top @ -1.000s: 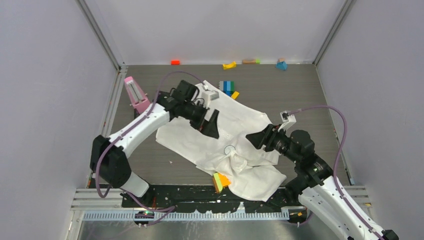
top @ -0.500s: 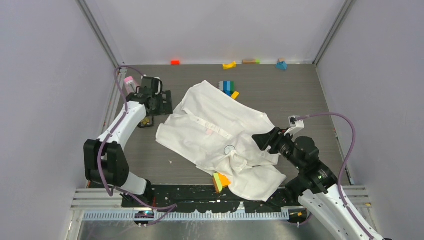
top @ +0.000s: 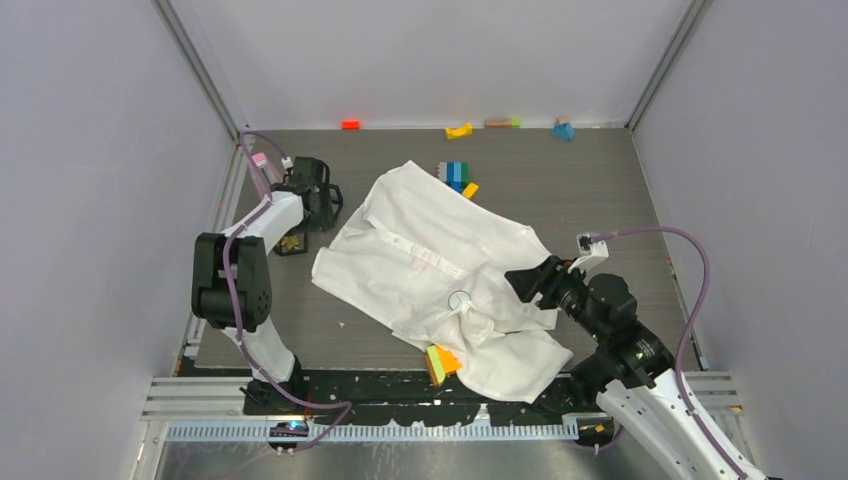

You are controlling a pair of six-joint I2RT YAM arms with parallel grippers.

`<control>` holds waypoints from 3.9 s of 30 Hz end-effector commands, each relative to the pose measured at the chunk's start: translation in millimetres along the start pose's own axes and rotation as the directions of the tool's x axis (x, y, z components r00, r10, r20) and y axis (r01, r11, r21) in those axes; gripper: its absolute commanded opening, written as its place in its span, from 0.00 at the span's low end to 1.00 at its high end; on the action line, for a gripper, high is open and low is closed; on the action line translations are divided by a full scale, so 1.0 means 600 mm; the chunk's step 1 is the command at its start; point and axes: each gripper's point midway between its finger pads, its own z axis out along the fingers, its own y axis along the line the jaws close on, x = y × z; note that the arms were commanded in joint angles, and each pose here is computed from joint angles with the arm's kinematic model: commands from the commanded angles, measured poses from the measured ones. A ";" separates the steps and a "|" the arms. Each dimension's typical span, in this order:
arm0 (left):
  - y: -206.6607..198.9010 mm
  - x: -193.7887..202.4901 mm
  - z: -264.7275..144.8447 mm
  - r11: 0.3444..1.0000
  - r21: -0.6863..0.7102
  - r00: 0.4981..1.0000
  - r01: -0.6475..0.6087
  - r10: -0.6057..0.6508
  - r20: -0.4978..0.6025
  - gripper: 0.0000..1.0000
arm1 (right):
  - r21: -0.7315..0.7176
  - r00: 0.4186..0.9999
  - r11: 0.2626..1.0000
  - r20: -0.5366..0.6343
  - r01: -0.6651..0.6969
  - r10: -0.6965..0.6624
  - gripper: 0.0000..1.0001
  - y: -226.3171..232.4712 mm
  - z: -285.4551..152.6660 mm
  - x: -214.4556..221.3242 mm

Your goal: Pin the brooch onto the clothing

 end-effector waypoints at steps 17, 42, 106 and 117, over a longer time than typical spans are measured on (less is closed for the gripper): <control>0.051 -0.031 0.053 0.991 -0.123 0.998 0.047 -0.043 0.038 0.60 | 0.020 0.999 0.999 0.042 0.027 -0.028 0.64 -0.011 0.002 -0.009; 0.077 0.018 0.051 0.985 -0.168 0.998 0.036 -0.046 -0.052 0.53 | 0.070 0.996 0.996 0.070 0.046 -0.051 0.64 -0.029 -0.016 -0.014; 0.085 0.012 0.065 0.970 -0.021 0.970 0.241 -0.242 -0.036 0.52 | 0.087 0.995 0.995 0.081 0.044 -0.051 0.64 -0.035 -0.035 -0.015; 0.107 0.017 0.039 0.954 -0.074 0.957 0.290 -0.290 0.008 0.57 | 0.087 0.995 0.995 0.085 0.042 -0.049 0.64 -0.036 -0.038 -0.014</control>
